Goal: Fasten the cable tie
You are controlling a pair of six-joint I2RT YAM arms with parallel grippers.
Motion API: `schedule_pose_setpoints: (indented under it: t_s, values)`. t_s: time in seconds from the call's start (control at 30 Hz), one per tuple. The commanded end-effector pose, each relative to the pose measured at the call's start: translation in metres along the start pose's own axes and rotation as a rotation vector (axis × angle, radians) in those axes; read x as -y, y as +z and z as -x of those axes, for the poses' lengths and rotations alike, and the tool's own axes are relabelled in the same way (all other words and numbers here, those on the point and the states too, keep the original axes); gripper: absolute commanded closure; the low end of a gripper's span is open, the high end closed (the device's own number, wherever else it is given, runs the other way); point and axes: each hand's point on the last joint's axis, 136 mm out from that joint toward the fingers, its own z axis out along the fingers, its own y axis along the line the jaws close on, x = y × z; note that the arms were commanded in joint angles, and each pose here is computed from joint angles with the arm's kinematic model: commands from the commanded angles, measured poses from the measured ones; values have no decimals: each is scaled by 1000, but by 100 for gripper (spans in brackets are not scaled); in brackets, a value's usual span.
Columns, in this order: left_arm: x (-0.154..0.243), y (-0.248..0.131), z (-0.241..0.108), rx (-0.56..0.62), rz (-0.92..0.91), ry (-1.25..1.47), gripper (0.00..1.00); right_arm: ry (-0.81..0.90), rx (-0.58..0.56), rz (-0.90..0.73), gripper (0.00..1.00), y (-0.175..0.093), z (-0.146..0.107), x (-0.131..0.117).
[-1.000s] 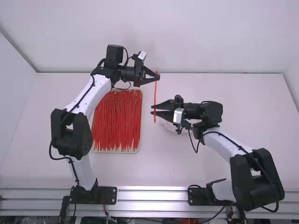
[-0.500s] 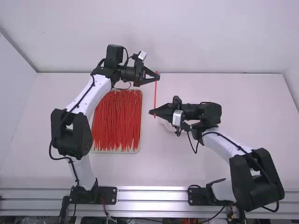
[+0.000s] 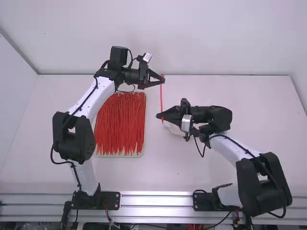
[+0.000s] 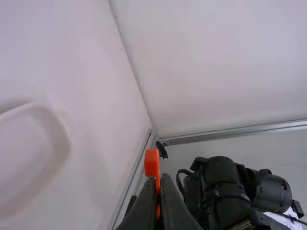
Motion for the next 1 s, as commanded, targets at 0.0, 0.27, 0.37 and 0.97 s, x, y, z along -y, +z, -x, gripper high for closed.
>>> schedule_pose_setpoints:
  t_s: [0.0,0.27,0.37,0.97]
  values:
    - [2,0,1,9,9,35,98,-62,11,43,100,-4,4,-8]
    - [2,-1,1,10,10,52,98,37,-36,-47,100,-11,-5,9]
    - [2,-1,1,10,10,52,98,116,-36,-43,100,-11,-6,8]
    - [4,-3,7,26,10,186,98,437,-49,-282,100,-7,-19,49]
